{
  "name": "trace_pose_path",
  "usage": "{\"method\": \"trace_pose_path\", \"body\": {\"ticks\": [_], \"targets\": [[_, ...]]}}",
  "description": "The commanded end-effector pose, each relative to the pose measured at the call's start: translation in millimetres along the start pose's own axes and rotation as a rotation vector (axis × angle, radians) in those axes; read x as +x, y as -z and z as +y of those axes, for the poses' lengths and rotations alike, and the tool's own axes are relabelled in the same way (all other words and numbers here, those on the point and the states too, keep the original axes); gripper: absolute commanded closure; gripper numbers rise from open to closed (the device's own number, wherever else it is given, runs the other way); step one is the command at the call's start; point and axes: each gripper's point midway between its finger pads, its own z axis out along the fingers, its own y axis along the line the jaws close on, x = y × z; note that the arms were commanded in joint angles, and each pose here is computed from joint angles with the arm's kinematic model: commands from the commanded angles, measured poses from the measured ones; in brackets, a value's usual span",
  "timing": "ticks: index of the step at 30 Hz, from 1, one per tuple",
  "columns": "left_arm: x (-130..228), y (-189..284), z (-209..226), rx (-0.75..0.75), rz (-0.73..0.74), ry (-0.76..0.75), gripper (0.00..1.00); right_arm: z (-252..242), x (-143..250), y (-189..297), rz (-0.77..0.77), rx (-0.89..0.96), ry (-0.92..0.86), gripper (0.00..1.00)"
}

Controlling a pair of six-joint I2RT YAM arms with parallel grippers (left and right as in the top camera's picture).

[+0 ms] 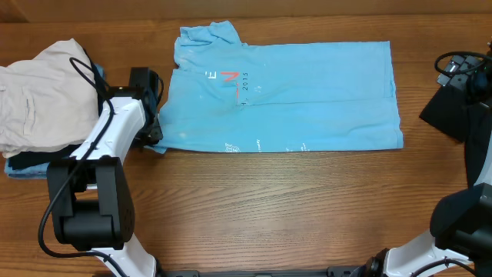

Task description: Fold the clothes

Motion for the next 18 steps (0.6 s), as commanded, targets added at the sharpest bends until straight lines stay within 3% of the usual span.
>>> {"method": "trace_pose_path", "body": {"ticks": [1, 5, 9, 18], "targets": [[-20.0, 12.0, 14.4, -0.081, -0.061, -0.051, 0.41, -0.1, -2.0, 2.4, -0.009, -0.003, -0.006, 0.0], [-21.4, 37.2, 22.9, -0.078, -0.027, 0.071, 0.39, -0.1, -2.0, 2.4, -0.009, -0.003, -0.006, 0.0], [-7.4, 41.9, -7.6, 0.112, 0.066, 0.073, 0.27, -0.1, -2.1, 2.4, -0.009, -0.003, -0.006, 0.0], [-3.2, 29.5, 3.1, 0.043, 0.06, 0.07, 0.13, -0.2, -2.1, 2.4, -0.009, -0.002, -0.006, 0.0]]}}
